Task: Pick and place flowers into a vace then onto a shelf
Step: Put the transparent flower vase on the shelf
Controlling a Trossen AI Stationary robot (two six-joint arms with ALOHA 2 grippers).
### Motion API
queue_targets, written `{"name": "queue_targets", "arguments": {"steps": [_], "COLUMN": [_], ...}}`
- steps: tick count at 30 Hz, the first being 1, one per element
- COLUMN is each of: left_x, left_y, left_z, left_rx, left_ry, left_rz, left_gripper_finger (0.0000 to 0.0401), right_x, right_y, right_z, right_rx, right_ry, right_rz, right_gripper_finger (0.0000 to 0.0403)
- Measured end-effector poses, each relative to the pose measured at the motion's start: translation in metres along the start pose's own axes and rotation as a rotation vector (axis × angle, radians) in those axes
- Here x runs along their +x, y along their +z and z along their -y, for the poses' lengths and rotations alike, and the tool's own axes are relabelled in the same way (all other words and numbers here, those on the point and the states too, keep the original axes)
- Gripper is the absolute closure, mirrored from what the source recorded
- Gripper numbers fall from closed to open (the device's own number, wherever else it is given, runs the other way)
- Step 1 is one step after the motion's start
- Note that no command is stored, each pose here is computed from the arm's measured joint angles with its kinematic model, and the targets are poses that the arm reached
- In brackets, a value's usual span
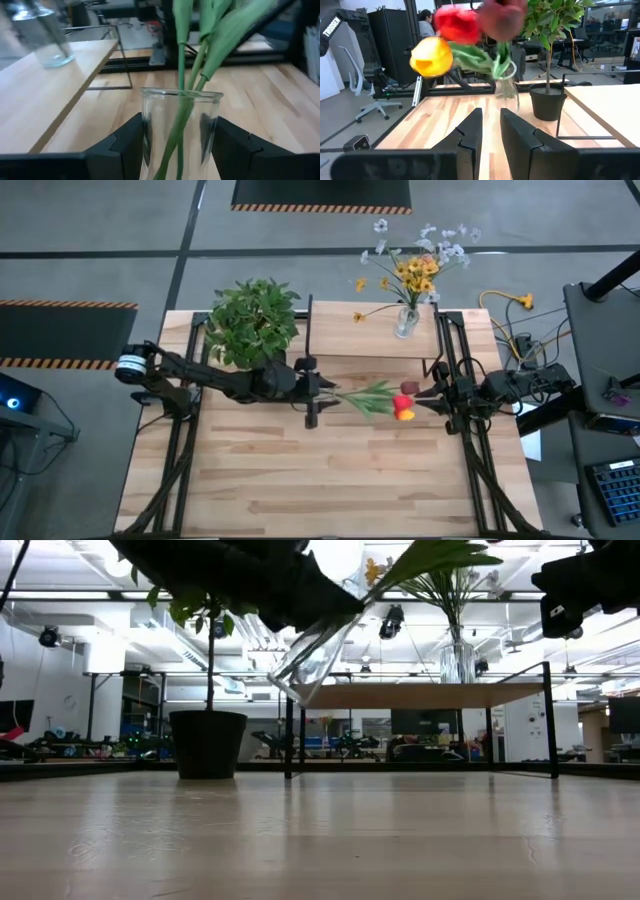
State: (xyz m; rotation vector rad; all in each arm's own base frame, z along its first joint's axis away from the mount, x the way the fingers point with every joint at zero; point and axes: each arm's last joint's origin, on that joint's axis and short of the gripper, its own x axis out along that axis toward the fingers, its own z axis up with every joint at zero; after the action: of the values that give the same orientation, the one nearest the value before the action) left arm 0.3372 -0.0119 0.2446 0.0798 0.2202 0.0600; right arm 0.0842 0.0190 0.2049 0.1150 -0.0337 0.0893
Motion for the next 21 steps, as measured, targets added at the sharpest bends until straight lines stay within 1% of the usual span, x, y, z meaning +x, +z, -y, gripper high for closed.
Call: {"name": "queue_targets", "arguments": {"steps": [2, 6, 9, 11, 13, 17, 19, 21], "left_x": [0.000, -0.004, -0.008, -0.010, -0.010, 0.003, 0.015, 0.028], "left_y": [0.002, 0.006, 0.008, 0.010, 0.014, 0.020, 0.021, 0.025], "left_z": [0.007, 0.026, 0.040, 0.048, 0.053, 0.058, 0.061, 0.063], "left_rx": [-0.025, -0.034, -0.042, -0.055, -0.083, -0.088, -0.062, -0.029], "left_ry": [0.037, 0.116, 0.198, 0.248, 0.280, 0.296, 0.335, 0.408], "left_rz": [0.016, 0.055, 0.076, 0.107, 0.166, 0.230, 0.222, 0.219], "left_gripper_finger": [0.0229, 0.0229, 0.0229, 0.0229, 0.0229, 0.0229, 0.0229, 0.0229], "right_x": [0.000, 0.000, 0.000, 0.000, 0.000, 0.000, 0.000, 0.000], "right_y": [0.000, 0.000, 0.000, 0.000, 0.000, 0.000, 0.000, 0.000], "right_z": [0.000, 0.000, 0.000, 0.000, 0.000, 0.000, 0.000, 0.000], "right_rx": [0.000, 0.000, 0.000, 0.000, 0.000, 0.000, 0.000, 0.003], "right_ry": [0.000, 0.000, 0.000, 0.000, 0.000, 0.000, 0.000, 0.001], "right_rz": [0.000, 0.000, 0.000, 0.000, 0.000, 0.000, 0.001, 0.001], "right_gripper_finger": [0.0342, 0.0342, 0.0342, 0.0342, 0.0342, 0.0342, 0.0342, 0.0342]}}
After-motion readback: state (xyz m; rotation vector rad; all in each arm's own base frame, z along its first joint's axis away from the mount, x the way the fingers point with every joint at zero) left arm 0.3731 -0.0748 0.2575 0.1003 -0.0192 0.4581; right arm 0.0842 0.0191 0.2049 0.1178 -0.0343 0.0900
